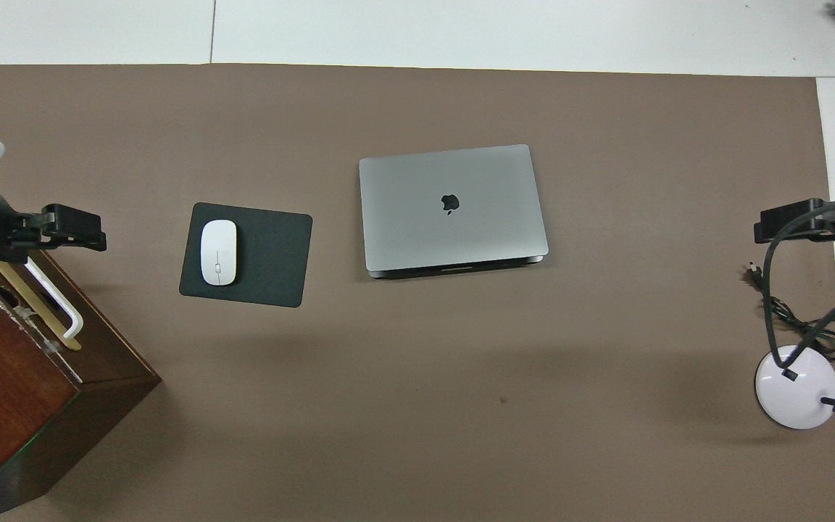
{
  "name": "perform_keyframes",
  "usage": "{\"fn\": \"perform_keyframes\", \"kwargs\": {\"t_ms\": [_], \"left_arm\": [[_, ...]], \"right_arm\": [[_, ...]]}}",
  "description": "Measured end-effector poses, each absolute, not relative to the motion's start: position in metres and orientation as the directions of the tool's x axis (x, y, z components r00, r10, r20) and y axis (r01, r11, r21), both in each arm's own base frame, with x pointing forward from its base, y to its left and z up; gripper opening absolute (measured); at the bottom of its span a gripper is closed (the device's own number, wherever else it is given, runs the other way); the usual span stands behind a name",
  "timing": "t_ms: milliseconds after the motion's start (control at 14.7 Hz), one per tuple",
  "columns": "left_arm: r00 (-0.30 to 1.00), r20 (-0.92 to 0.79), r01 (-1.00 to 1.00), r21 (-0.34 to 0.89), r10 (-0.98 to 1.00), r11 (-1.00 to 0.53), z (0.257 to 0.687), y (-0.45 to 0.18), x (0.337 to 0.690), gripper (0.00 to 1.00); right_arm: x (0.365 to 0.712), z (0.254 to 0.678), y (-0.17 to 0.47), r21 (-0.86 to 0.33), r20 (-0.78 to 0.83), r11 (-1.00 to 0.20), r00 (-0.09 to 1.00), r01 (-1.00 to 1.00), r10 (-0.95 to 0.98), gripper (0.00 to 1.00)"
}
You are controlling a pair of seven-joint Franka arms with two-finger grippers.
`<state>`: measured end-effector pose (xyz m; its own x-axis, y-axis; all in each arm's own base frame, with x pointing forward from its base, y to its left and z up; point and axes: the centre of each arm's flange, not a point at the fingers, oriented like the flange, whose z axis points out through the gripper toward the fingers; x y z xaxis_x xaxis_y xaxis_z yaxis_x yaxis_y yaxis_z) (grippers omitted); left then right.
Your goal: Close laptop with both arms
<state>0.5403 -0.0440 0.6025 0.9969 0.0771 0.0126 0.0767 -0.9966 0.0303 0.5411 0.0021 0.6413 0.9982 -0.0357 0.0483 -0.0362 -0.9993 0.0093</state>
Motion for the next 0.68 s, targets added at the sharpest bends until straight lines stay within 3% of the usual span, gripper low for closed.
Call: {"fn": "perform_keyframes", "kwargs": {"t_ms": [272,680], "left_arm": [[0.998,-0.009,0.060,0.018,0.060,-0.998,0.625,-0.049,0.534,1.00],[0.999,-0.009,0.039,0.012,0.039,-0.999,0.619,-0.051,0.540,1.00]], "right_arm": [[0.541,0.642,0.002,0.009,0.049,-0.999,0.998,-0.037,-0.037,1.00],[0.541,0.642,0.001,0.009,0.049,-0.999,0.998,-0.038,-0.037,1.00]]}}
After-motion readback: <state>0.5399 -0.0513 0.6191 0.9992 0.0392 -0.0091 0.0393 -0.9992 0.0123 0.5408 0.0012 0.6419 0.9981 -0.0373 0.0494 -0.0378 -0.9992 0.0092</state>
